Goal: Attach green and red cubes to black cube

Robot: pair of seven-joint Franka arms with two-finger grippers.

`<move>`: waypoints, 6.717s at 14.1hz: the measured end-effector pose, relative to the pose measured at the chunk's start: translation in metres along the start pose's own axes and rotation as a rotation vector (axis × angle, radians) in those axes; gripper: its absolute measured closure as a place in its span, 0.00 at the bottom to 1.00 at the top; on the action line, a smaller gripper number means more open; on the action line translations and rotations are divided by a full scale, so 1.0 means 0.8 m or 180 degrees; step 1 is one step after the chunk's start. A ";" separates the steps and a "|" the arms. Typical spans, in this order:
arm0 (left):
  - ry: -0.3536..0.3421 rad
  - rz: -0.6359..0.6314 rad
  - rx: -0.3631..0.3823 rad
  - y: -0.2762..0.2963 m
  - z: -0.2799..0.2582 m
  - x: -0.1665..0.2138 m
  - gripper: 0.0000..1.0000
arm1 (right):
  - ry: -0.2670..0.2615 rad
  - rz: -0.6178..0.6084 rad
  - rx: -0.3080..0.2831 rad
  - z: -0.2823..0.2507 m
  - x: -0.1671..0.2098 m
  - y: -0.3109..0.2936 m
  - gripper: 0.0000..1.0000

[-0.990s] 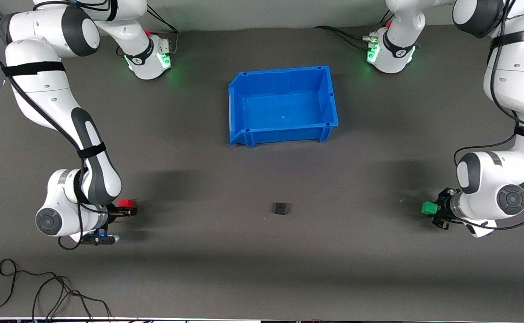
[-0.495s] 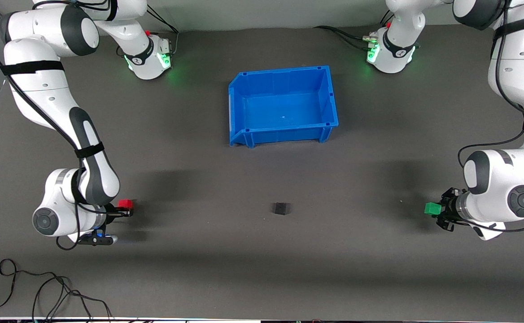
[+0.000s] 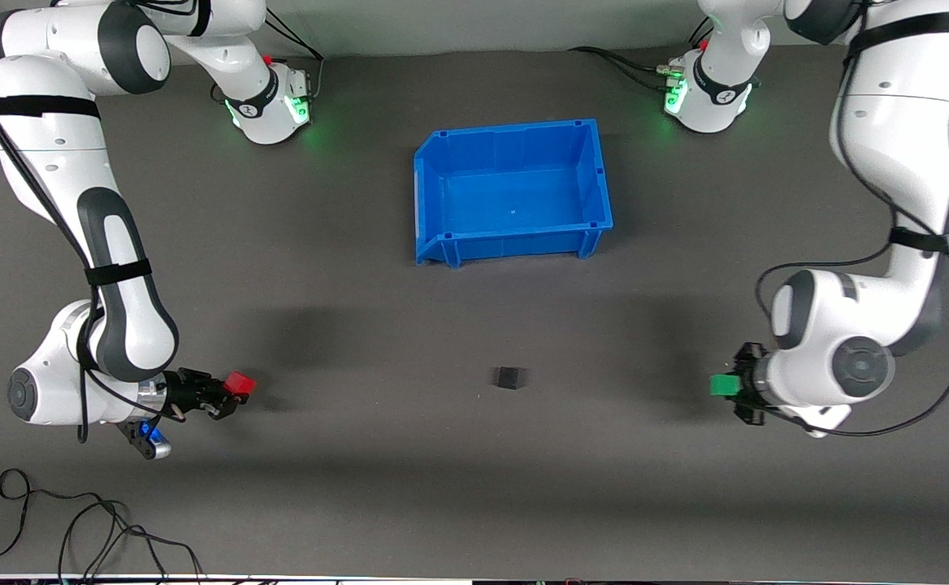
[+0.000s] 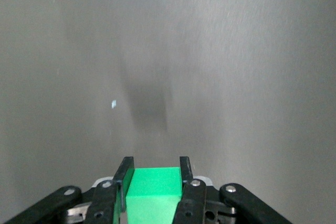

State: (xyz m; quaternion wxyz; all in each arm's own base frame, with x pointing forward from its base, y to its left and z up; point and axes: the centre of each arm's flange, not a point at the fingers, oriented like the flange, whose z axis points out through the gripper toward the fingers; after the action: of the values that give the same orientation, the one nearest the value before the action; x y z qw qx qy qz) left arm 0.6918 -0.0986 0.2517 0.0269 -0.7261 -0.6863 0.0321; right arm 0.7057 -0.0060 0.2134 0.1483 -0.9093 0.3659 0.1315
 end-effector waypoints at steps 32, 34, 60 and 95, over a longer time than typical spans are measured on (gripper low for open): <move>-0.0497 -0.0398 -0.0355 -0.029 0.097 -0.370 0.60 | 0.0166 0.2302 0.0849 0.266 -0.378 -0.290 0.61; -0.0500 -0.0408 -0.0363 -0.029 0.095 -0.371 0.60 | 0.0166 0.2279 0.0845 0.273 -0.389 -0.292 0.61; -0.0502 -0.0392 -0.0413 -0.025 0.086 -0.374 0.60 | 0.0356 0.2348 0.1109 0.273 -0.384 -0.314 0.61; 0.0203 0.4622 -0.0061 -0.123 -0.338 0.030 0.00 | 0.0242 -0.0796 -0.1024 -0.358 -0.343 -0.112 0.00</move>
State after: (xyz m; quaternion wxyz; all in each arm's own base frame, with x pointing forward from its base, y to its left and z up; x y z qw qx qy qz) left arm 0.6180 -0.0676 0.5294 0.0124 -0.9994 -0.0304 0.0146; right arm 0.6145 0.1228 0.5880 0.0024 -0.9639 0.2298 0.1344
